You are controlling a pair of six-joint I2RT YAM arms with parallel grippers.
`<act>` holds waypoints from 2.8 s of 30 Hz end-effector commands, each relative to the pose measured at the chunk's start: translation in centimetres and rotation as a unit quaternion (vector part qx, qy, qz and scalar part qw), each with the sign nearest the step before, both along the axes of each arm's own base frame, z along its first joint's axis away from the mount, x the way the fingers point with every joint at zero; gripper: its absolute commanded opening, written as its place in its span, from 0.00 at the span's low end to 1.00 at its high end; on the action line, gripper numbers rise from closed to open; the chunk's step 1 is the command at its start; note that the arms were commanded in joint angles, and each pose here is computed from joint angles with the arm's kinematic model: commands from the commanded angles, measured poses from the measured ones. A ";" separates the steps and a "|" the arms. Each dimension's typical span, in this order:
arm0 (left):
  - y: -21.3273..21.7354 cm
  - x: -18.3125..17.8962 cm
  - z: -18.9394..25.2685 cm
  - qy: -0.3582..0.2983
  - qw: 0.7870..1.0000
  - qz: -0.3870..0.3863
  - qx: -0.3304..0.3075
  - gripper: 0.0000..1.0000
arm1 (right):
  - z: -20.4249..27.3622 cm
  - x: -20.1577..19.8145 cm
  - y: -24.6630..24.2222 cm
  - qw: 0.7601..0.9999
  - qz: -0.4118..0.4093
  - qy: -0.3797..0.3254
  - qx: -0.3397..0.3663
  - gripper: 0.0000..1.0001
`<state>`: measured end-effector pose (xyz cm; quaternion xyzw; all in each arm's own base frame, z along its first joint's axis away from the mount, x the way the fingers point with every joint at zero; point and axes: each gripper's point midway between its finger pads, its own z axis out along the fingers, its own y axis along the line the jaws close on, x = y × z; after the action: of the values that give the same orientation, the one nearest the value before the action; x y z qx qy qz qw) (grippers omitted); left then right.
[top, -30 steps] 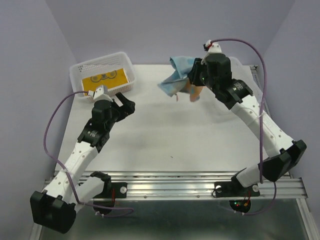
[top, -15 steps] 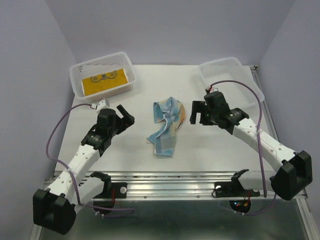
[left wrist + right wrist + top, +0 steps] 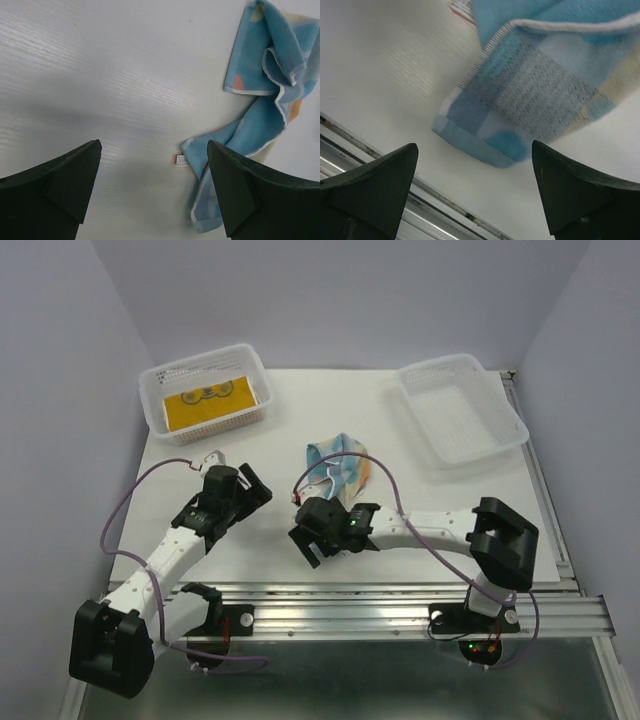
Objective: Fold and stack the towels
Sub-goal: Flatten out the crumpled towel
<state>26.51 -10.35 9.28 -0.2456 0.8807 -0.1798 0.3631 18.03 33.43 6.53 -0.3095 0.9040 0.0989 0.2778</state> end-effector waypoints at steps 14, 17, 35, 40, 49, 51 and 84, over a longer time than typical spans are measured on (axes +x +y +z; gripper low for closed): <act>0.5 -0.2 -0.4 -0.003 1.000 0.016 0.003 0.99 | 0.1 2.2 3.3 0.992 0.004 -0.088 -0.086 0.58; 0.6 0.0 -0.5 -0.003 1.000 0.018 0.004 0.99 | -0.4 1.7 2.9 0.993 0.005 -0.077 -0.093 0.58; -3.2 -0.7 -1.0 -0.003 0.996 -0.078 -0.049 0.99 | 5.2 1.9 2.7 0.988 -0.091 -0.121 0.021 0.04; -5.2 -1.3 -1.2 0.004 0.990 -0.122 -0.069 0.99 | 5.6 4.0 -0.7 0.974 -0.190 -0.110 0.055 0.03; -8.7 -2.6 -3.6 0.048 0.982 -0.166 -0.071 0.96 | 3.7 4.6 -4.9 0.952 -0.275 -0.058 0.122 0.04; -8.8 -2.8 -4.5 0.061 0.983 -0.164 -0.061 0.94 | 3.1 4.4 -5.4 0.949 -0.284 -0.055 0.122 0.05; -11.6 0.3 5.5 -0.096 0.978 -0.171 -0.071 0.00 | 11.3 5.8 -7.2 0.924 -0.297 -0.130 0.202 0.04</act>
<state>25.11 -21.76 7.24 -0.1076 0.9080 -0.2766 0.2958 22.44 26.44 12.30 -0.0007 0.9070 0.1201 0.4037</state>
